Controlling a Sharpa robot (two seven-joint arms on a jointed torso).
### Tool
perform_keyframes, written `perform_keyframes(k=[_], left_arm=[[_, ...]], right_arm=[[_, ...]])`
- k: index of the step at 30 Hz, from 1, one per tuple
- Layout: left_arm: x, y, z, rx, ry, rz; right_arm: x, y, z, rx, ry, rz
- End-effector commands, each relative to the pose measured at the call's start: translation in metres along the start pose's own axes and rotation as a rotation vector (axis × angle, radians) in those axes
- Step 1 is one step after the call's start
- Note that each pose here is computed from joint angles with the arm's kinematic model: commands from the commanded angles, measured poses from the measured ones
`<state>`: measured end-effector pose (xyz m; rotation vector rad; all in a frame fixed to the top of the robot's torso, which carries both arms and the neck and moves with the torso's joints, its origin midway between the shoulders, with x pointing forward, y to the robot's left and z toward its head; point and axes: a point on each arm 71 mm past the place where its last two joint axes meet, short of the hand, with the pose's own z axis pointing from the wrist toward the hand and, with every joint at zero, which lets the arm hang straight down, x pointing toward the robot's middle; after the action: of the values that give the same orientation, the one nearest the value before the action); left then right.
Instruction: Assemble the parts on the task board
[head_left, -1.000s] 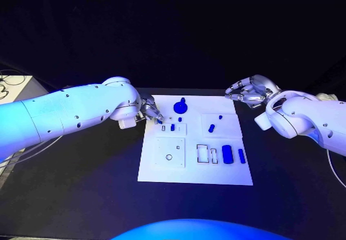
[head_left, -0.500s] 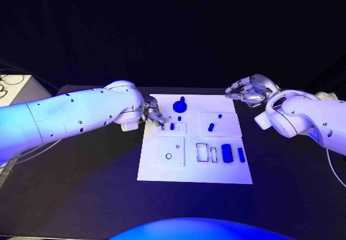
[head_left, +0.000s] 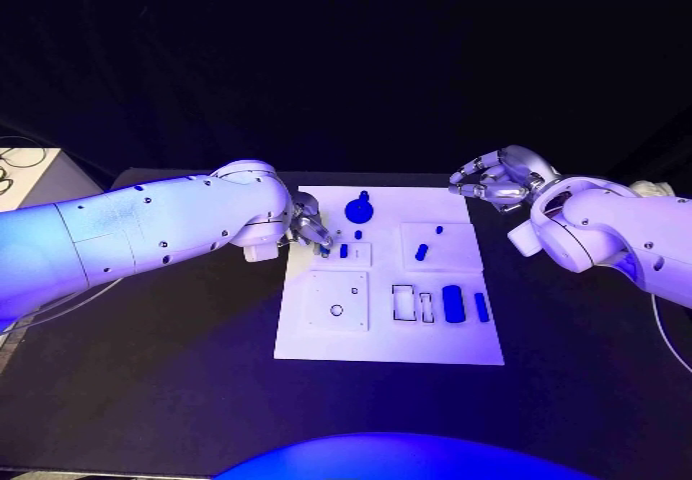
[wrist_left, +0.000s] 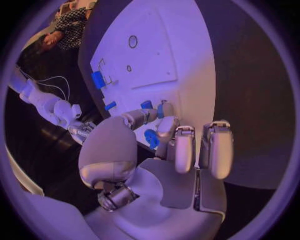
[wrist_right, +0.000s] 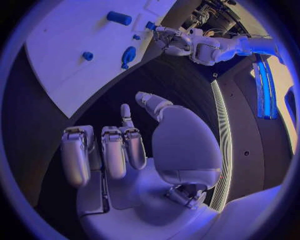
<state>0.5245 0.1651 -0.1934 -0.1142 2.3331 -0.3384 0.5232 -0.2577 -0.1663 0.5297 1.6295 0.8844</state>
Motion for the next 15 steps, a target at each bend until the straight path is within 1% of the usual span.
perform_keyframes(k=[1,15], left_arm=[[0.0032,-0.0021,-0.0001,0.002,0.035,0.032],[0.0024,-0.0008,0.0013,0.000,0.044,0.043]], right_arm=[[0.0013,0.0004,-0.0001,-0.006,0.015,0.000],[0.0015,0.0005,-0.0001,-0.006,0.016,0.000]])
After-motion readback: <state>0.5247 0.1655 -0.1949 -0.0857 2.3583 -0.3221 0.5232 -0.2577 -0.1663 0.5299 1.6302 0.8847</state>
